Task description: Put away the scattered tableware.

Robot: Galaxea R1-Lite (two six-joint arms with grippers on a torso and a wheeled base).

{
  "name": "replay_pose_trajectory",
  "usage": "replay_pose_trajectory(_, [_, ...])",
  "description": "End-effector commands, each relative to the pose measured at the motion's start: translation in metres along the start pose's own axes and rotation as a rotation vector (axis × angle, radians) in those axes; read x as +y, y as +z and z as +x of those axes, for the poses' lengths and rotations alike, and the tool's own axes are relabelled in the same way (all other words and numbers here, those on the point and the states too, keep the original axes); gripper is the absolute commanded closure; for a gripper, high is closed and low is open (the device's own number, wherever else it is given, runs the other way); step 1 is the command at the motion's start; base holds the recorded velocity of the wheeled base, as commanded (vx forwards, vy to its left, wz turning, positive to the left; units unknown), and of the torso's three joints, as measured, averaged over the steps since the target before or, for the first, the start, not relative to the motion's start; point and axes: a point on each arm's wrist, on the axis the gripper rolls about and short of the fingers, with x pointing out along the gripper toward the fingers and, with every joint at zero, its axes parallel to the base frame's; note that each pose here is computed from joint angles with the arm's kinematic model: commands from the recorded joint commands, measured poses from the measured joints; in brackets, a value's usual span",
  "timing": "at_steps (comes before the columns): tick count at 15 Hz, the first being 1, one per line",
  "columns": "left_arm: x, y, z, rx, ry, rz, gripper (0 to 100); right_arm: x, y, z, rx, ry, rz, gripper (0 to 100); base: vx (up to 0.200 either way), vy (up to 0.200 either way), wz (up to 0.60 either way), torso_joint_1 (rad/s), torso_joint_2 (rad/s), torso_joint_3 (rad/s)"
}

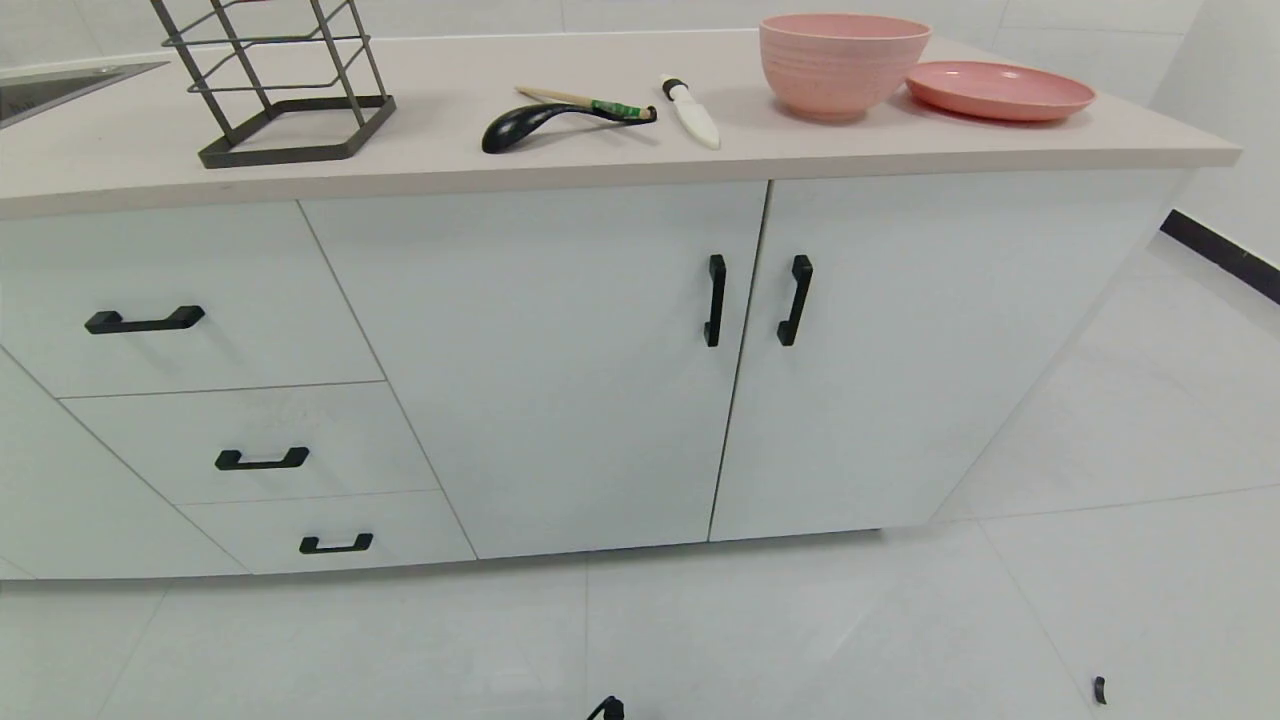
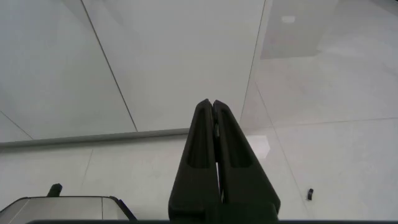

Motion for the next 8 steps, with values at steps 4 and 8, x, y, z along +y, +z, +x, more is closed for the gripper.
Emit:
replay_pose_trajectory(4, [0.0,0.0,0.0,0.001,0.0,0.0,0,0.001,0.0,0.0,-0.003,0.031,-0.013,100,0.0,0.0,0.0,0.0,0.0,0.0])
replay_pose_trajectory(8, [0.0,0.0,0.0,0.001,0.0,0.0,0,0.002,0.026,-0.003,-0.251,0.038,-0.078,100,0.0,0.0,0.0,0.0,0.0,0.0])
